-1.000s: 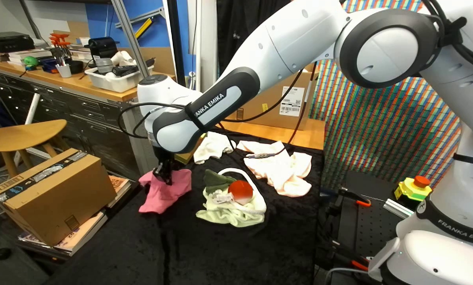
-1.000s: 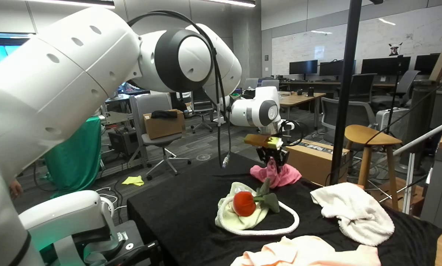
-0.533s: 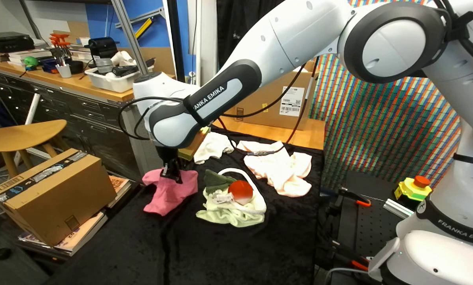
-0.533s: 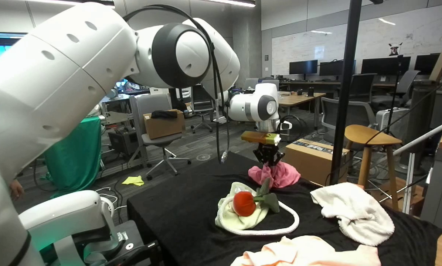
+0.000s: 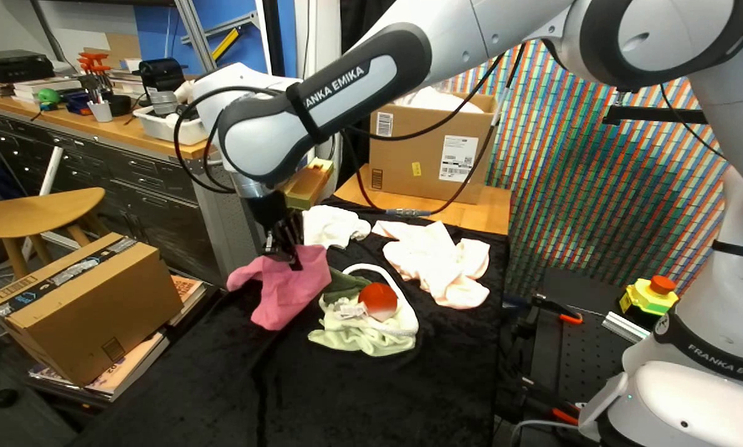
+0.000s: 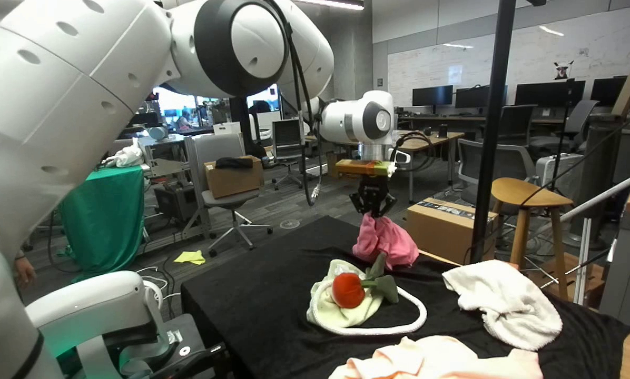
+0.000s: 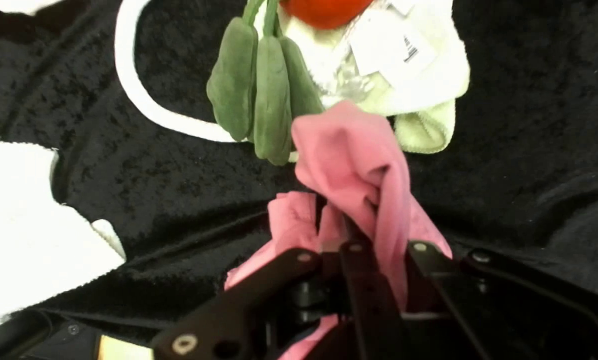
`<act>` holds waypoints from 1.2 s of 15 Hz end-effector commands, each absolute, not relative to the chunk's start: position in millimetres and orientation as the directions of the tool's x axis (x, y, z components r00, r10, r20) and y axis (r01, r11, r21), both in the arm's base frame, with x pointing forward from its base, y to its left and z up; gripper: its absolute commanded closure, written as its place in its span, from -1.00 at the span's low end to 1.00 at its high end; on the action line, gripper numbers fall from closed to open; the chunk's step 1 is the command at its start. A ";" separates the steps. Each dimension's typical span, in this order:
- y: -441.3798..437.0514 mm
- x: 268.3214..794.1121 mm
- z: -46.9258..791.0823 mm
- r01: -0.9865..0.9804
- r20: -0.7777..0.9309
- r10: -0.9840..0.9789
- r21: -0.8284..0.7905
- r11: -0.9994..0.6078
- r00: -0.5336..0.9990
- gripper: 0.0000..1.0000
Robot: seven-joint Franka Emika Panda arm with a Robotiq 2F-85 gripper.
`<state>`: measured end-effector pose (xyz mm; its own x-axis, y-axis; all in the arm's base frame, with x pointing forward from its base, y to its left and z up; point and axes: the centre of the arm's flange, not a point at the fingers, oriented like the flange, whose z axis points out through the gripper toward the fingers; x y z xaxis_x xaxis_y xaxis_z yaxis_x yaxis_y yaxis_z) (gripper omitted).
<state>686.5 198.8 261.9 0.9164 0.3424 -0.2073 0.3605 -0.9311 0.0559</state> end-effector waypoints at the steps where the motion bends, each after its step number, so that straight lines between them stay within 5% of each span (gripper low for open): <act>1: 183.7 647.7 309.6 0.356 -0.220 0.342 0.024 -0.934 0.913 0.83; 11: 131.5 575.3 319.8 0.289 -0.261 0.293 -0.055 -0.956 0.920 0.84; 18: 148.8 555.4 244.9 0.231 -0.238 0.244 -0.082 -0.969 0.940 0.85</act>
<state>569.1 136.1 269.9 0.9192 0.2657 -0.2905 0.2618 -0.9637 -0.0531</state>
